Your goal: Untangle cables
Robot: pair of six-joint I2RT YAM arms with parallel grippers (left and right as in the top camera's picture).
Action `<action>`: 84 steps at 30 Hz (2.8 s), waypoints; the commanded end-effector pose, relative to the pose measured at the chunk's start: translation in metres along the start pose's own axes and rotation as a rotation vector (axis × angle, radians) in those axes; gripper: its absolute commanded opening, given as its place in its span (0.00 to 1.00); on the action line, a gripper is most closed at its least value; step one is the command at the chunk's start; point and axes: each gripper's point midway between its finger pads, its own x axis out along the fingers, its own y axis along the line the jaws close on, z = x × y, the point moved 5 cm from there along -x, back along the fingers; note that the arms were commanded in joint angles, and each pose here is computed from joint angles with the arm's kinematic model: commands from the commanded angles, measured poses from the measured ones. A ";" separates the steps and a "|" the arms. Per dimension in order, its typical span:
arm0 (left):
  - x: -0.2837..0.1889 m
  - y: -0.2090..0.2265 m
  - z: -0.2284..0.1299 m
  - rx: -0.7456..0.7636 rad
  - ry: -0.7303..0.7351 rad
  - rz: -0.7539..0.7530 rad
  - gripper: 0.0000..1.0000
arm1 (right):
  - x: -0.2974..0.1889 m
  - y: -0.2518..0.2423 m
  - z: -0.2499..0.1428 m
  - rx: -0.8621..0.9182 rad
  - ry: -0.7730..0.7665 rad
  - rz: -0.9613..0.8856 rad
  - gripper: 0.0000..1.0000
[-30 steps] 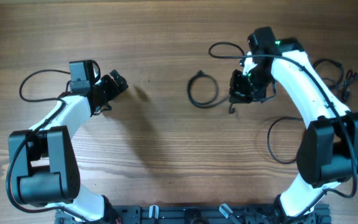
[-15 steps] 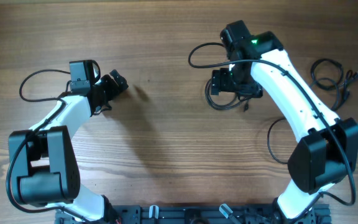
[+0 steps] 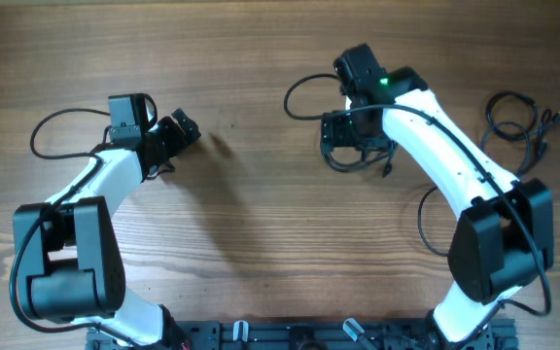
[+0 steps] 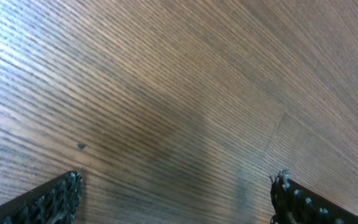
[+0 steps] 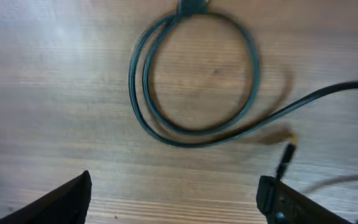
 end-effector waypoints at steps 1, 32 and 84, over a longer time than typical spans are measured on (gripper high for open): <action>-0.004 -0.005 0.001 0.025 -0.004 -0.024 1.00 | -0.036 -0.035 0.023 0.206 -0.105 -0.131 0.91; -0.004 -0.006 0.000 0.025 0.000 -0.030 1.00 | 0.119 0.042 -0.012 -0.253 -0.029 -0.167 0.49; -0.004 -0.007 0.000 0.025 0.006 -0.039 1.00 | -0.068 -0.205 0.057 0.205 -0.322 -0.585 0.25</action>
